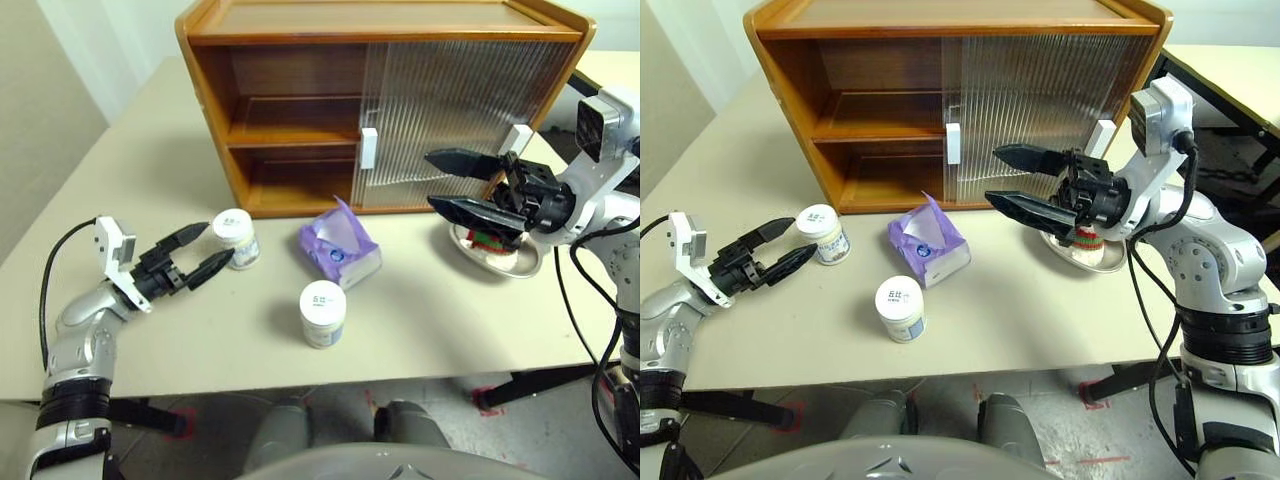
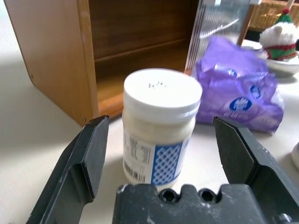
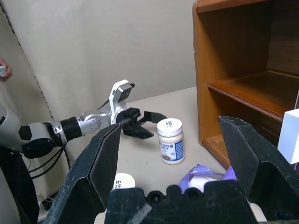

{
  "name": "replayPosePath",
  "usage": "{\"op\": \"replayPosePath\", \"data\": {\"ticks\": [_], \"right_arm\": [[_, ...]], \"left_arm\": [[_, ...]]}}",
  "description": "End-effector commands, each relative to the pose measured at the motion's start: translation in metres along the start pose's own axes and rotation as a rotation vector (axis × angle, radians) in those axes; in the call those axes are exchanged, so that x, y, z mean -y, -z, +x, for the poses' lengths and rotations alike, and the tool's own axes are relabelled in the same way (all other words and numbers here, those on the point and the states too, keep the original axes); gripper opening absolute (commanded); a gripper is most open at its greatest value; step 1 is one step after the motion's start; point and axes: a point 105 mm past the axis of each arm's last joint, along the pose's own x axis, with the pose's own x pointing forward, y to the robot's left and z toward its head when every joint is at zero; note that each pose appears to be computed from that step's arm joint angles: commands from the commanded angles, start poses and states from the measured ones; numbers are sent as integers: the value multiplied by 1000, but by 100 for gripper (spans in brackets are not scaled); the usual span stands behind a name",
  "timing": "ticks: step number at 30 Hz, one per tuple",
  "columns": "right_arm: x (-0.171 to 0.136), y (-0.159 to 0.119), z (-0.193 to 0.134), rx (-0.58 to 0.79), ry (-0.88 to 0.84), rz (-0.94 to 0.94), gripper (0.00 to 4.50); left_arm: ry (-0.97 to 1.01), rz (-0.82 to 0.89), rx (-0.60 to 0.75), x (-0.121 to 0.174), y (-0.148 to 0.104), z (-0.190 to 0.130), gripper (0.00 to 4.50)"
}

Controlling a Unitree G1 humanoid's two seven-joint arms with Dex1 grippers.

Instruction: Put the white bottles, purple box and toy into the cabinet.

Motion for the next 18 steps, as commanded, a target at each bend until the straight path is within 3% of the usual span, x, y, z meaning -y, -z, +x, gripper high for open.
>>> {"op": "replayPosePath", "data": {"ticks": [1, 18], "right_arm": [[-2, -4, -3, -3, 9, -13, 450], [-3, -6, -6, 0, 21, -21, 450]], "left_arm": [[35, 32, -16, 7, 2, 11, 447], [-31, 42, -55, -1, 10, 16, 447]]}}
